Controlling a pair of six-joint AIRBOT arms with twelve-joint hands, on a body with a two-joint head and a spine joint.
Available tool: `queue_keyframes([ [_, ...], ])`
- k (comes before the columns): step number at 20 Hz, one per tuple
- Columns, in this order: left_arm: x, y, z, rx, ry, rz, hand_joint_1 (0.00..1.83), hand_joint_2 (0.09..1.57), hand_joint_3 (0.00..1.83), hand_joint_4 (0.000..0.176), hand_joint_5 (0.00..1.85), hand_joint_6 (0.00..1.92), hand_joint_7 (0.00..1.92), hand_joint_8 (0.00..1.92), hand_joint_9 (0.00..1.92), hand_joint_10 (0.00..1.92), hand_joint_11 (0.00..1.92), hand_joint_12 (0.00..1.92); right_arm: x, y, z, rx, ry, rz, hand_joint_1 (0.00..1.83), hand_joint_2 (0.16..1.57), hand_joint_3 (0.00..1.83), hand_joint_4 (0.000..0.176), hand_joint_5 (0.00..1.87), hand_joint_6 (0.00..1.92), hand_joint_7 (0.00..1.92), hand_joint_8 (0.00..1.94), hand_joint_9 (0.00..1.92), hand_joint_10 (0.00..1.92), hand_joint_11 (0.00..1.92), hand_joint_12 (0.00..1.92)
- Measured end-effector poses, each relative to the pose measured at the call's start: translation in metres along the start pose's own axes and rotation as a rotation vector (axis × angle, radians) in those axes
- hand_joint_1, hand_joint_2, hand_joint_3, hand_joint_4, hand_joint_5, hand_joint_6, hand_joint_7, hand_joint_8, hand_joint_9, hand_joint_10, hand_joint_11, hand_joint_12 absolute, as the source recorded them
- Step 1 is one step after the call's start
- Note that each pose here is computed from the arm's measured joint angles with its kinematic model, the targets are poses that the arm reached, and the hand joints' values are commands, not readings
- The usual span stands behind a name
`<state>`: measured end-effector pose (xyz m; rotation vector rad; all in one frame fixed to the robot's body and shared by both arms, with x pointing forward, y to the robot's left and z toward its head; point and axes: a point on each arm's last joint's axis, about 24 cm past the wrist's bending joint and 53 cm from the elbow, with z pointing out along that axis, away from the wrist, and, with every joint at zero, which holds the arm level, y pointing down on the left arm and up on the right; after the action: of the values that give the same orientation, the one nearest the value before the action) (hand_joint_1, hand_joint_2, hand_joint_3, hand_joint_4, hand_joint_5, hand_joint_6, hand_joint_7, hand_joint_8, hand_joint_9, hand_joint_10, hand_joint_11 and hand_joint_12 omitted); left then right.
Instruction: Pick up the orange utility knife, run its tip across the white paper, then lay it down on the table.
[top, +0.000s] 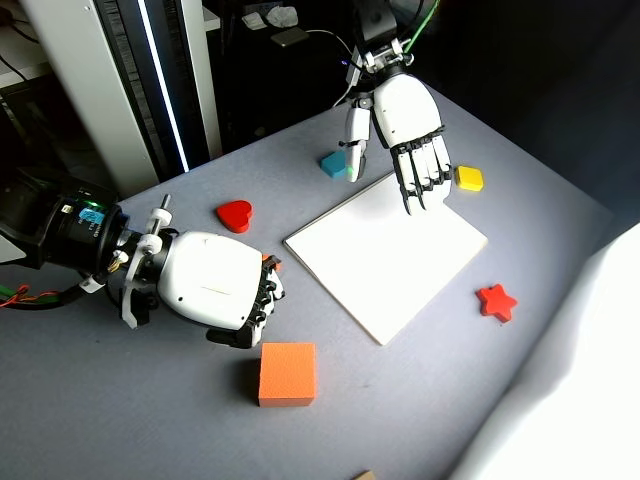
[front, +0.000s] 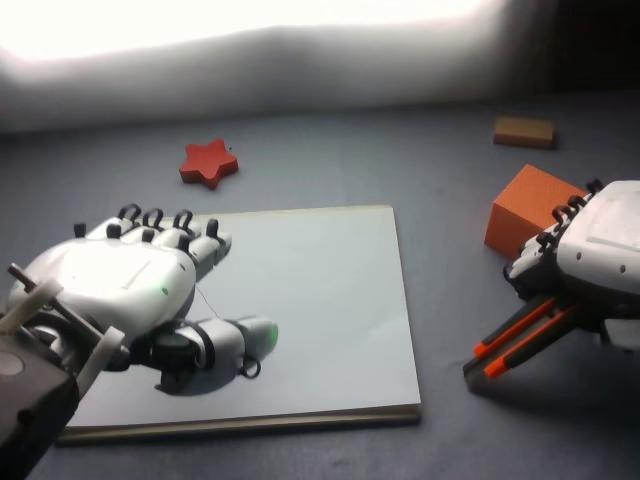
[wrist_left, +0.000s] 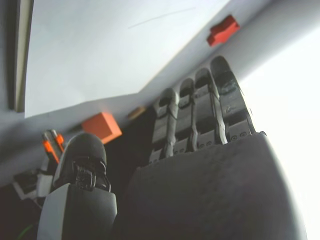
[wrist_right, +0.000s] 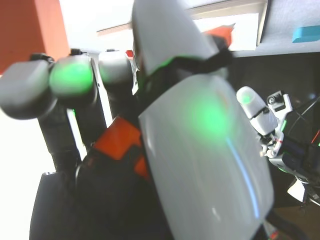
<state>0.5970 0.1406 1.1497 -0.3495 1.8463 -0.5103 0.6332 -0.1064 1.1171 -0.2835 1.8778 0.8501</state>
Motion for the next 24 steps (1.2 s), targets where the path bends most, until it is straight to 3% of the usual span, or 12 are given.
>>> queue_keyframes([
  [2,-0.004,-0.004,-0.002,0.004,-0.013,-0.002,0.00,1.28,0.00,0.030,0.08,0.00,0.07,0.01,0.09,0.01,0.00,0.39,-0.001,-0.003,-0.003,0.006,0.000,-0.002,1.10,1.26,0.11,0.006,0.61,1.57,0.66,1.55,0.49,1.75,0.47,1.92],
  [3,-0.004,-0.006,-0.003,0.010,-0.013,-0.004,0.00,1.28,0.00,0.029,0.08,0.00,0.07,0.00,0.08,0.01,0.00,0.39,0.001,-0.004,-0.004,0.009,0.005,-0.001,1.08,1.31,0.03,0.020,0.57,1.62,0.65,1.56,0.44,1.69,0.44,1.92],
  [5,-0.002,-0.011,-0.005,0.018,-0.004,-0.011,0.00,1.28,0.00,0.029,0.08,0.00,0.07,0.00,0.08,0.00,0.00,0.36,0.001,-0.004,-0.007,0.014,0.009,0.002,1.03,1.29,0.00,0.000,0.65,1.47,0.44,1.12,0.34,1.52,0.27,1.92],
  [7,-0.006,-0.017,-0.005,0.029,-0.009,-0.023,0.00,1.28,0.00,0.031,0.09,0.00,0.08,0.00,0.10,0.00,0.00,0.41,-0.001,-0.001,-0.011,0.011,0.005,0.006,0.98,1.16,0.00,0.000,0.39,0.66,0.46,0.66,0.33,1.23,0.10,1.85],
  [9,-0.009,-0.018,-0.005,0.025,-0.015,-0.034,0.01,1.28,0.00,0.032,0.09,0.00,0.08,0.00,0.09,0.00,0.00,0.40,-0.002,0.002,-0.017,0.010,0.006,0.013,0.76,1.10,0.00,0.000,0.24,0.18,0.35,0.11,0.28,0.57,0.00,1.42],
  [12,-0.013,-0.023,-0.006,0.031,-0.021,-0.049,0.02,1.28,0.00,0.036,0.10,0.00,0.10,0.00,0.11,0.01,0.00,0.43,-0.005,0.004,-0.025,0.013,0.004,0.019,0.66,1.02,0.00,0.000,0.15,0.00,0.18,0.00,0.25,0.08,0.00,0.95],
  [14,-0.014,-0.026,-0.006,0.042,-0.025,-0.045,0.01,1.28,0.00,0.034,0.08,0.00,0.09,0.00,0.10,0.00,0.00,0.41,-0.008,0.008,-0.030,0.010,-0.001,0.019,0.54,0.98,0.00,0.000,0.05,0.00,0.06,0.00,0.11,0.01,0.00,0.55],
  [17,-0.013,-0.025,-0.006,0.038,-0.023,-0.043,0.02,1.28,0.00,0.036,0.08,0.00,0.08,0.00,0.09,0.00,0.00,0.39,-0.015,0.015,-0.038,-0.004,-0.021,0.020,0.45,0.94,0.00,0.000,0.01,0.00,0.03,0.00,0.06,0.00,0.00,0.30],
  [18,-0.014,-0.026,-0.007,0.039,-0.024,-0.039,0.02,1.28,0.00,0.038,0.07,0.00,0.08,0.00,0.09,0.00,0.00,0.40,-0.020,0.023,-0.040,-0.025,-0.039,0.009,0.38,0.95,0.00,0.000,0.02,0.01,0.03,0.00,0.07,0.01,0.00,0.28],
  [20,-0.013,-0.027,-0.007,0.041,-0.021,-0.036,0.03,1.27,0.00,0.029,0.12,0.01,0.14,0.01,0.15,0.02,0.00,0.50,-0.031,0.034,-0.041,-0.066,-0.084,-0.015,0.09,1.04,0.01,0.000,0.28,0.04,0.36,0.03,0.33,0.05,0.00,0.80],
  [22,-0.012,-0.027,-0.007,0.042,-0.020,-0.029,0.02,1.27,0.00,0.022,0.21,0.02,0.26,0.01,0.26,0.02,0.00,0.72,-0.041,0.044,-0.041,-0.103,-0.137,-0.089,0.04,1.08,0.01,0.000,0.57,0.09,0.68,0.09,0.62,0.16,0.03,1.25],
  [24,-0.016,-0.028,-0.007,0.041,-0.026,-0.019,0.08,1.26,0.00,0.006,0.40,0.04,0.49,0.03,0.44,0.05,0.00,1.02,-0.045,0.053,-0.037,-0.154,-0.208,-0.235,0.03,1.11,0.00,0.000,0.82,0.18,0.87,0.23,0.63,0.76,0.22,1.50],
])
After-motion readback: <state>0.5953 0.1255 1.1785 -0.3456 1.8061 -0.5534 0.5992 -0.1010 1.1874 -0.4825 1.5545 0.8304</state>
